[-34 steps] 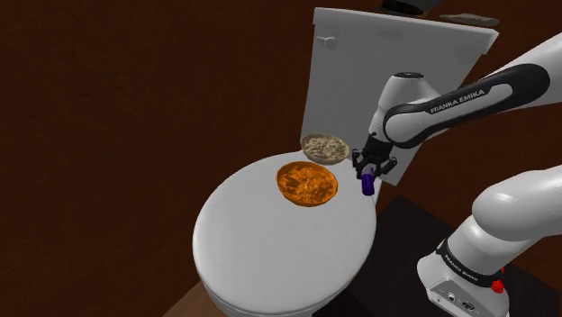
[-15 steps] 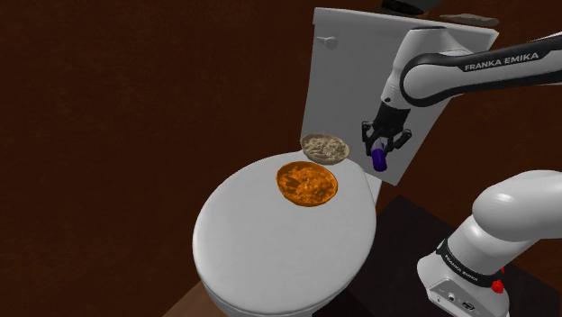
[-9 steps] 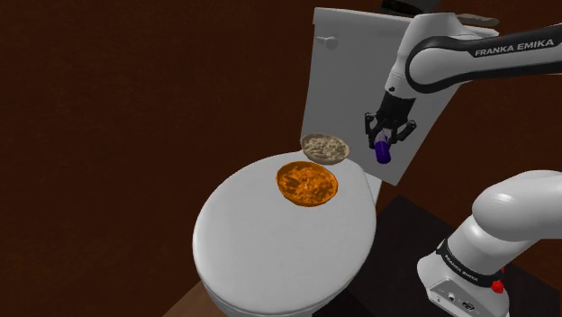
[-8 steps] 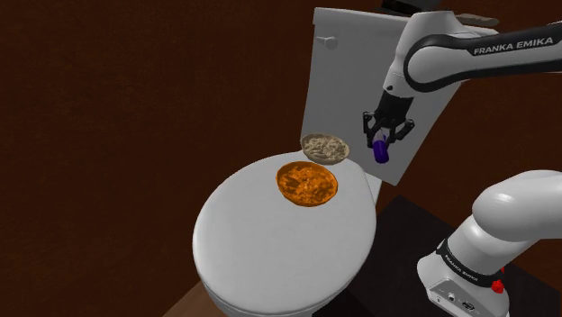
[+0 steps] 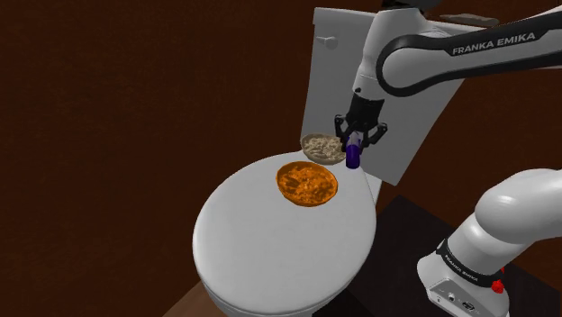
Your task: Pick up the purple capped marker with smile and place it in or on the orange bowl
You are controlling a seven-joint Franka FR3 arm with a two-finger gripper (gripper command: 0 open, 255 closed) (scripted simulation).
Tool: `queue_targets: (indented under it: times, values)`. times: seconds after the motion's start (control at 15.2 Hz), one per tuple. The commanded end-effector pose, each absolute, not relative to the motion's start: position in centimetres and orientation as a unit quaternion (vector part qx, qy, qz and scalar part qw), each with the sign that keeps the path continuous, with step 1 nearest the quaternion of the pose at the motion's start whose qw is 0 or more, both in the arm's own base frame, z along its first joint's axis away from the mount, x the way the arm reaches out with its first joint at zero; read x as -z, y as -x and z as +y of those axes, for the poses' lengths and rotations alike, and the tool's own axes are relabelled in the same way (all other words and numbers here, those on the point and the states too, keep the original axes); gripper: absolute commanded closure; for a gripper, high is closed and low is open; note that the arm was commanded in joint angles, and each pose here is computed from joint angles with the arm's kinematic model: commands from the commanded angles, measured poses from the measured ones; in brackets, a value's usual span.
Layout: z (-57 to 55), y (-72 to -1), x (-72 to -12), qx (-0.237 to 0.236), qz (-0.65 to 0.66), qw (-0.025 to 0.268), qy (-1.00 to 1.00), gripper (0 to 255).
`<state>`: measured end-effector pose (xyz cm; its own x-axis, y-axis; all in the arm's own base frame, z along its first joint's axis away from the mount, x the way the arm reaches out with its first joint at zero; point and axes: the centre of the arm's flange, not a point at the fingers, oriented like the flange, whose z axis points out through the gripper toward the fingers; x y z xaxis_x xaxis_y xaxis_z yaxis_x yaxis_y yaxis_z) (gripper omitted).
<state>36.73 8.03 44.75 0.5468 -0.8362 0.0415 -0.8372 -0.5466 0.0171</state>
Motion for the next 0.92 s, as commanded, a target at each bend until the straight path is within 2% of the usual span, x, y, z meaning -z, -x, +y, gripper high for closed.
queue_targets:
  times: [0.0,0.46,0.86]
  values:
    - [10.8,-37.9,-44.8,-0.014,-0.476,0.017,-0.879,255]
    - [19.3,-41.4,-44.6,-0.014,-0.476,0.017,-0.879,255]
    - [19.3,-41.4,-41.5,-0.014,-0.476,0.017,-0.879,255]
